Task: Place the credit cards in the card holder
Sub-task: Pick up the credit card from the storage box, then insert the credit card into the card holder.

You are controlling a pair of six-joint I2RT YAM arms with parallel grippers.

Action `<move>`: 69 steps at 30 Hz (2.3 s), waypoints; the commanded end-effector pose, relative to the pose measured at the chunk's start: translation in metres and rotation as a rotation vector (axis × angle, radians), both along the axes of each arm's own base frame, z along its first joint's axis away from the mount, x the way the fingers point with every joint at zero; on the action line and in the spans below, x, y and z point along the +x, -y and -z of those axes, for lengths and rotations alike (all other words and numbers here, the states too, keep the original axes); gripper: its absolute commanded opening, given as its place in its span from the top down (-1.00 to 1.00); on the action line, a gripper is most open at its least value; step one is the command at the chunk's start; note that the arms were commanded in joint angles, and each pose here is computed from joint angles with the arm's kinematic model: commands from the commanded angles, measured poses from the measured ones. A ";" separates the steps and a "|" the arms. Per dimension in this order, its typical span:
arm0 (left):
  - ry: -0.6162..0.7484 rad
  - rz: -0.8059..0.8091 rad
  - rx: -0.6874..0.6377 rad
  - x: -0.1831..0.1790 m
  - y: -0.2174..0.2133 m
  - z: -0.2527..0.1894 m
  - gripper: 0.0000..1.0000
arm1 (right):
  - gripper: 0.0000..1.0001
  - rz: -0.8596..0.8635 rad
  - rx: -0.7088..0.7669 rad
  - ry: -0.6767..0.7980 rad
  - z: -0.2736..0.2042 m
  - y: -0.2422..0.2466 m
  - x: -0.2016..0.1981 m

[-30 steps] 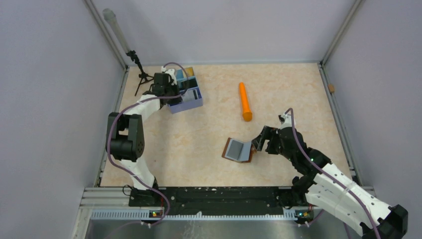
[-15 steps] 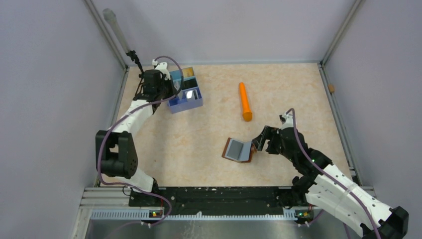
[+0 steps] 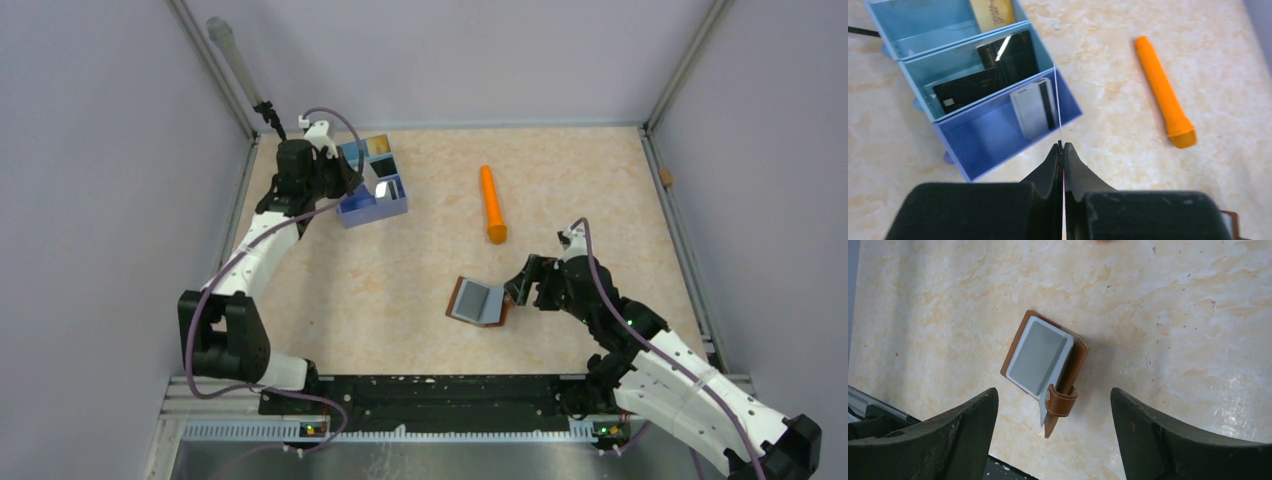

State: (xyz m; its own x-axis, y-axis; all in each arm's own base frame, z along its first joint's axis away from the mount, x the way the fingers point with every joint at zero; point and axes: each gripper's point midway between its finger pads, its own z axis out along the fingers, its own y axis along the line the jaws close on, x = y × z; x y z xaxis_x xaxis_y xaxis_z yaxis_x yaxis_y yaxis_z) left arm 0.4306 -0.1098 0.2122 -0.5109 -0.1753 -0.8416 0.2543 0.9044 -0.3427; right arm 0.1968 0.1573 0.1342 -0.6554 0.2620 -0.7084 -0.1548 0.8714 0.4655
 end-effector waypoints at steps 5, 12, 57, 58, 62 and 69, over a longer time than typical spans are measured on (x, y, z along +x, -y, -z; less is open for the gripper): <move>0.092 0.246 -0.160 -0.058 0.059 -0.050 1.00 | -0.66 -0.166 0.095 0.156 -0.066 -0.028 0.003; 0.098 0.605 -0.197 -0.135 0.136 -0.063 1.00 | -0.68 -0.347 0.163 0.211 -0.102 -0.051 -0.010; -0.172 0.531 -0.290 -0.211 0.186 0.008 -0.70 | 1.00 -0.171 0.354 -0.142 -0.031 -0.063 0.012; -0.192 0.485 -0.289 -0.208 0.182 0.017 -0.70 | 1.00 -0.149 0.345 -0.157 -0.028 -0.065 0.012; -0.228 0.383 -0.329 -0.204 0.180 0.039 -0.69 | 1.00 -0.084 0.341 -0.189 -0.020 -0.077 0.013; -0.291 0.284 -0.310 -0.201 0.180 0.073 -0.69 | 1.00 -0.039 0.301 -0.264 0.002 -0.100 0.011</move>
State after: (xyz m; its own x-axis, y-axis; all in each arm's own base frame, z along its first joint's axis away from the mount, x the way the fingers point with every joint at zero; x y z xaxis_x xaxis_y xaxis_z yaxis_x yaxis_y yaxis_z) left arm 0.2119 -0.2847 0.1348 -0.8131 -0.1206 -0.5694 0.3700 0.6481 -0.6656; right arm 0.1932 0.2429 0.1193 -0.8523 0.3321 -0.4042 -0.0650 0.6995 0.7117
